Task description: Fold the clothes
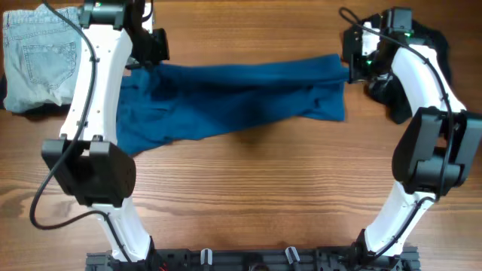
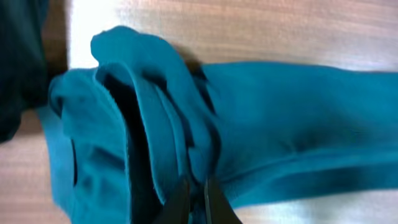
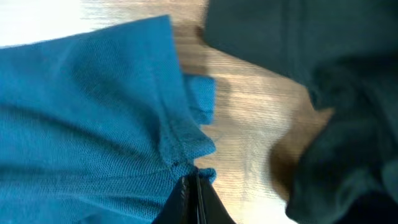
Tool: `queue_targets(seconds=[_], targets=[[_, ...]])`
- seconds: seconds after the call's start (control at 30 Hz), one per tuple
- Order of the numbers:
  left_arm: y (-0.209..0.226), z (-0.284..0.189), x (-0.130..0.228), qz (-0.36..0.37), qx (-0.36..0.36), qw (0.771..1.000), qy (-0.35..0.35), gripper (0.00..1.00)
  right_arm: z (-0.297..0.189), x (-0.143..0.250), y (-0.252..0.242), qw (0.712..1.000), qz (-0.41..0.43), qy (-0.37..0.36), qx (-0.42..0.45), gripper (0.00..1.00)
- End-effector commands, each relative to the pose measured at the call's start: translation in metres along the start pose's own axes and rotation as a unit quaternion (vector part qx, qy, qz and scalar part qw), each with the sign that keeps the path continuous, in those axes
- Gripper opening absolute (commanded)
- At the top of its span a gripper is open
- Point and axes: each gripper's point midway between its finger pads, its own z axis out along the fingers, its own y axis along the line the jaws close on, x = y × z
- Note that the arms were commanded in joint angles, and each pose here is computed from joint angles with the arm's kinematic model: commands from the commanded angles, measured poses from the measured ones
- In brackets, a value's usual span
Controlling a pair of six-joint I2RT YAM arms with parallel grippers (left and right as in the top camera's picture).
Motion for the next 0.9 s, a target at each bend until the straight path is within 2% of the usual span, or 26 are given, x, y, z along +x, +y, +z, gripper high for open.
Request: queue_targets(seconds=[0.0,0.2,0.3,0.33,0.4,0.5,0.6,0.73,0.77,0.8,0.83,0.87], targets=[[-0.008,-0.004,0.022,0.003,0.007,0.999,0.036,0.04,-0.02,-0.006,-0.016,0.998,0.058,-0.017,0.008,0.04],[-0.013,0.037,0.059,-0.008,-0.006,0.995,0.103,0.06,-0.02,-0.004,-0.001,0.998,0.056,-0.012,-0.035,0.04],[-0.01,0.055,0.069,-0.008,-0.009,0.993,0.115,0.19,-0.02,0.001,0.001,0.998,0.056,-0.002,-0.039,0.04],[-0.008,0.06,0.073,-0.008,-0.011,0.993,0.12,0.26,-0.02,0.005,0.001,0.998,0.058,0.007,-0.039,0.04],[-0.001,0.064,0.077,-0.005,-0.03,0.992,0.125,0.33,-0.021,0.015,0.003,0.997,0.063,0.027,-0.041,0.04],[0.01,0.064,0.074,-0.001,-0.06,0.991,0.116,0.38,-0.022,0.032,0.005,0.995,0.072,0.061,-0.043,0.04],[0.016,0.064,0.07,-0.002,-0.073,0.991,0.108,0.49,-0.025,0.047,0.001,0.992,0.08,0.093,-0.034,0.04],[0.028,0.064,0.065,-0.018,-0.074,0.992,0.103,0.51,-0.027,0.056,-0.015,0.989,0.108,0.105,-0.011,0.07],[0.031,0.064,0.065,-0.022,-0.075,0.992,0.103,0.57,-0.028,0.059,-0.021,0.987,0.118,0.11,-0.003,0.3],[0.035,0.064,0.064,-0.027,-0.076,0.991,0.103,0.64,-0.029,0.061,-0.026,0.986,0.121,0.114,0.006,0.72],[0.038,0.064,0.062,-0.031,-0.076,0.991,0.101,0.73,-0.03,0.063,-0.029,0.985,0.124,0.116,0.007,0.97],[0.042,0.064,0.061,-0.036,-0.076,0.991,0.099,0.82,-0.03,0.064,-0.033,0.984,0.132,0.116,0.008,0.99]])
